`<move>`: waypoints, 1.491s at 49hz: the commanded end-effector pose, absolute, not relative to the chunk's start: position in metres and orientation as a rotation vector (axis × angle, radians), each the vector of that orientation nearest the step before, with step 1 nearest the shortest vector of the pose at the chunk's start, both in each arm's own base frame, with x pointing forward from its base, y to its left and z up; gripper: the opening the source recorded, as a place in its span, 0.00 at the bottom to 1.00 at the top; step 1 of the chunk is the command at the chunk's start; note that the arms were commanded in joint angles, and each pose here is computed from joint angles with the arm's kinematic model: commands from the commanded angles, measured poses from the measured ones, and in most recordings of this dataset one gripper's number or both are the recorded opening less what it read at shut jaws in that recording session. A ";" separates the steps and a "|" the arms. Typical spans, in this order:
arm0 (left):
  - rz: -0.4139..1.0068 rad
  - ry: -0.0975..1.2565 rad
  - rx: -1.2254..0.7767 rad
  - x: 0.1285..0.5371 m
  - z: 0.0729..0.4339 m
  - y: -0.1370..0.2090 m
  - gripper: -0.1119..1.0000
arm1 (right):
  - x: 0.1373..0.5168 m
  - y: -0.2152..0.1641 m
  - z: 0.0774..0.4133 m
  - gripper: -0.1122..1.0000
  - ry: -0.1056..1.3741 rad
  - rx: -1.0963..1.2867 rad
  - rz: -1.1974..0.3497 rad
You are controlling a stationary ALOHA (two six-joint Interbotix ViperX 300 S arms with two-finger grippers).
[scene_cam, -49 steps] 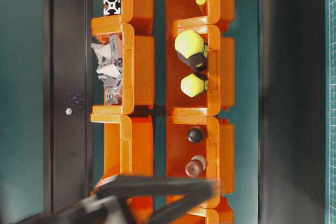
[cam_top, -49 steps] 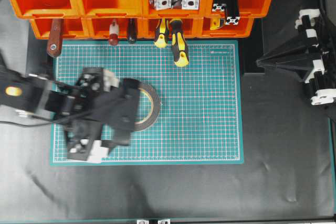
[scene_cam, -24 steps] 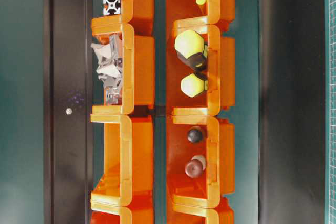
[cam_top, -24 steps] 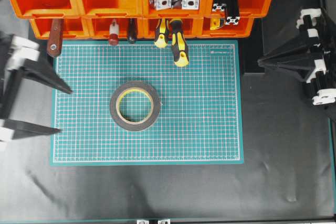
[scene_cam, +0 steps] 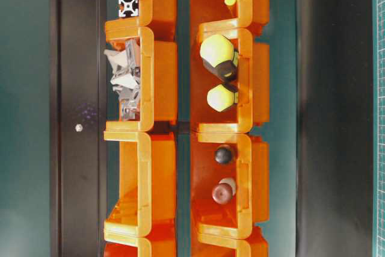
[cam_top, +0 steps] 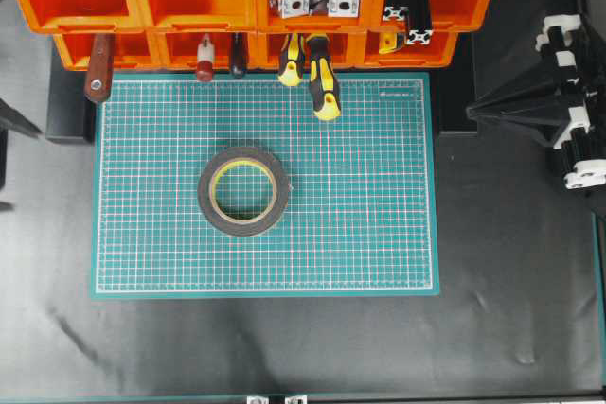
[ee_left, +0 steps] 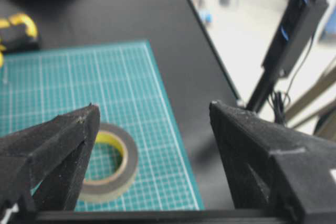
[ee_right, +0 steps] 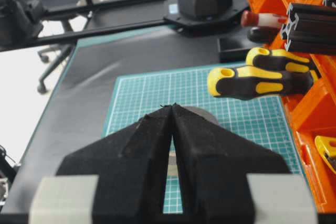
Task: Pick foam from container rack with left arm.
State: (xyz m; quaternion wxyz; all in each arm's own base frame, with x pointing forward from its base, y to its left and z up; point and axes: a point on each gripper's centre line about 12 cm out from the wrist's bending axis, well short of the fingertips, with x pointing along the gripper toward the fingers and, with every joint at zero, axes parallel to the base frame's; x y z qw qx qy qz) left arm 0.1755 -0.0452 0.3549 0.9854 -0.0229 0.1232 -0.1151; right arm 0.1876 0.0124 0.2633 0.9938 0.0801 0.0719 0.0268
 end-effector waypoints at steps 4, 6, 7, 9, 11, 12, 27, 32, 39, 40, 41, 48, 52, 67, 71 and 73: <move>-0.207 0.199 -0.048 0.166 0.355 -0.038 0.83 | 0.190 0.013 0.274 0.10 0.118 0.164 0.057; -0.201 0.197 -0.049 0.165 0.354 -0.036 0.83 | 0.189 0.013 0.274 0.10 0.117 0.163 0.057; -0.198 0.194 -0.050 0.164 0.354 -0.036 0.83 | 0.189 0.013 0.274 0.10 0.117 0.164 0.057; -0.194 0.190 -0.052 0.163 0.353 -0.035 0.83 | 0.189 0.013 0.275 0.10 0.115 0.165 0.057; -0.192 0.185 -0.053 0.161 0.353 -0.034 0.83 | 0.189 0.013 0.274 0.10 0.117 0.163 0.057; -0.191 0.183 -0.052 0.161 0.353 -0.034 0.83 | 0.189 0.013 0.274 0.10 0.117 0.163 0.057; -0.183 0.158 -0.064 0.159 0.353 -0.032 0.83 | 0.189 0.013 0.274 0.10 0.117 0.163 0.057; -0.181 0.151 -0.068 0.160 0.352 -0.032 0.83 | 0.189 0.013 0.274 0.10 0.117 0.163 0.056; -0.172 0.144 -0.071 0.161 0.351 -0.030 0.83 | 0.189 0.013 0.275 0.10 0.114 0.163 0.057; -0.172 0.143 -0.071 0.161 0.351 -0.030 0.83 | 0.190 0.013 0.274 0.10 0.117 0.163 0.056; -0.170 0.140 -0.072 0.161 0.352 -0.030 0.83 | 0.189 0.013 0.275 0.10 0.114 0.163 0.057; -0.170 0.131 -0.077 0.161 0.352 -0.030 0.83 | 0.189 0.013 0.275 0.10 0.114 0.163 0.057; -0.171 0.131 -0.077 0.161 0.352 -0.030 0.83 | 0.190 0.013 0.274 0.10 0.115 0.165 0.056; -0.171 0.132 -0.077 0.161 0.351 -0.030 0.83 | 0.189 0.013 0.275 0.10 0.114 0.163 0.057; -0.170 0.134 -0.077 0.161 0.351 -0.030 0.83 | 0.190 0.013 0.274 0.10 0.115 0.163 0.056; -0.171 0.132 -0.077 0.161 0.351 -0.030 0.83 | 0.189 0.013 0.275 0.10 0.114 0.163 0.057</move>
